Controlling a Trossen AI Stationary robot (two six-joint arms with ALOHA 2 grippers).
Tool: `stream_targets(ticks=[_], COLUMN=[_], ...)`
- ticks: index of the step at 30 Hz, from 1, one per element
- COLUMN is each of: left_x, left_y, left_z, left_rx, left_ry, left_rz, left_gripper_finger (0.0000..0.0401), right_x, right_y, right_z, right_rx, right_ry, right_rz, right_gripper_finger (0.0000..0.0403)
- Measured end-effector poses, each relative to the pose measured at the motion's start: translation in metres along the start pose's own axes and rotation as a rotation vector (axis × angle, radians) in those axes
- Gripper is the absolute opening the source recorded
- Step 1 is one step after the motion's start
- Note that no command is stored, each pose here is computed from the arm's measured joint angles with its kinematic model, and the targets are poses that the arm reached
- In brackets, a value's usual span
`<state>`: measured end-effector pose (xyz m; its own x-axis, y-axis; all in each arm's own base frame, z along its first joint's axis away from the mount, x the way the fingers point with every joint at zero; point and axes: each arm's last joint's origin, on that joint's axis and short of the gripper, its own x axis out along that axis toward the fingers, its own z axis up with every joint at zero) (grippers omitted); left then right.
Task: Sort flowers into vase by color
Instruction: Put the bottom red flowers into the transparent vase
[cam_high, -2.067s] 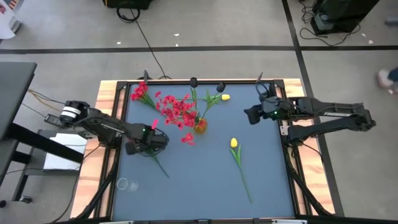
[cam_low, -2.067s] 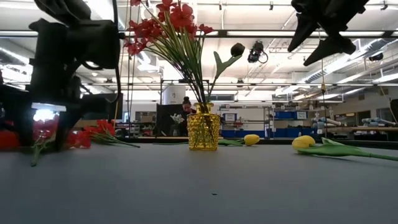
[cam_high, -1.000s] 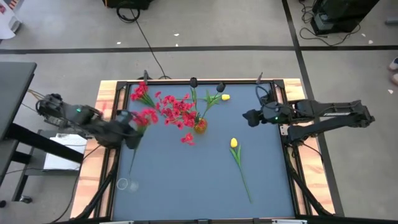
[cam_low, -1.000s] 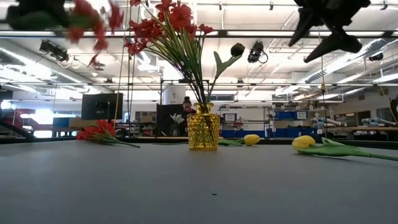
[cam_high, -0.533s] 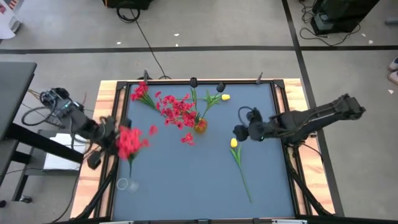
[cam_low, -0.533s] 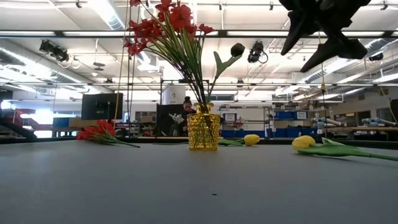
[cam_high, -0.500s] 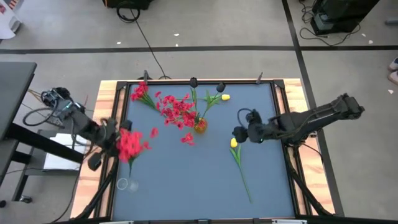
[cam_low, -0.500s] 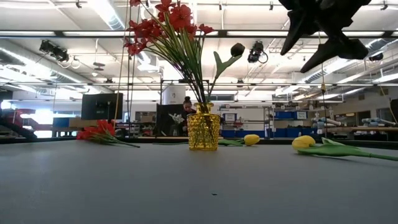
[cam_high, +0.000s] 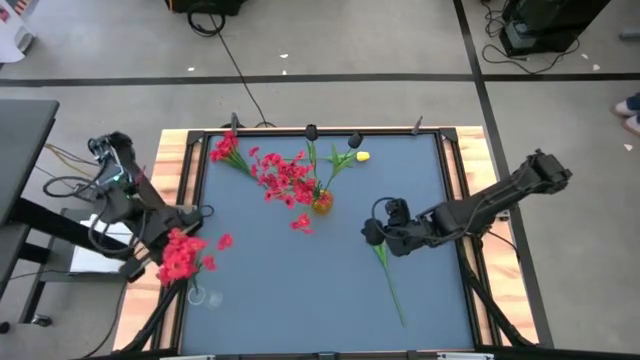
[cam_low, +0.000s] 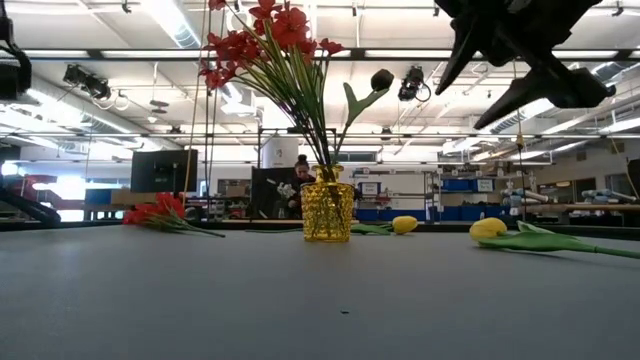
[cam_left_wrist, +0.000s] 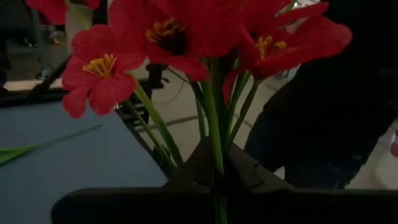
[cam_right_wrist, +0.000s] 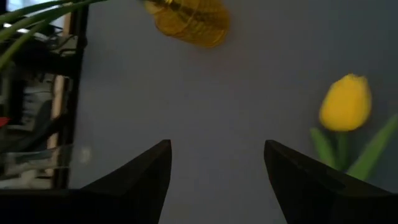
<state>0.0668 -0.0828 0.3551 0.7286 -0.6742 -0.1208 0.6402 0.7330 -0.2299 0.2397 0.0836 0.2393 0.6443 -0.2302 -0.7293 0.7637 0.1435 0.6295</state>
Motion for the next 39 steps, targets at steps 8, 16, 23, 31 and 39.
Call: stream_targets(ticks=[8,16,23,31,39], left_x=[0.008,0.018,0.018,0.012,-0.007], left_y=[-0.001,0.002,0.002,0.000,0.000], left_z=[-0.036,-0.067,-0.069,-0.061,-0.043], left_rx=[0.050,0.048,0.034,0.003,-0.040], left_ry=[0.035,0.121,0.148,0.134,0.268], left_rz=[-0.065,-0.078,-0.067,-0.112,-0.124], left_gripper_finger=[0.0009,0.0026,0.0084,0.0169,0.0220], right_x=[0.001,0.003,0.003,0.003,0.003], right_y=[0.005,0.008,0.010,0.010,0.010], right_z=[-0.003,0.000,0.000,0.000,0.000], right_rx=[0.033,0.058,0.086,0.096,0.111], right_ry=[0.005,0.009,0.009,0.006,0.010], right_rz=[0.044,0.067,0.084,0.087,0.087], right_gripper_finger=[0.0263,0.0263,0.0266,0.0266,0.0266])
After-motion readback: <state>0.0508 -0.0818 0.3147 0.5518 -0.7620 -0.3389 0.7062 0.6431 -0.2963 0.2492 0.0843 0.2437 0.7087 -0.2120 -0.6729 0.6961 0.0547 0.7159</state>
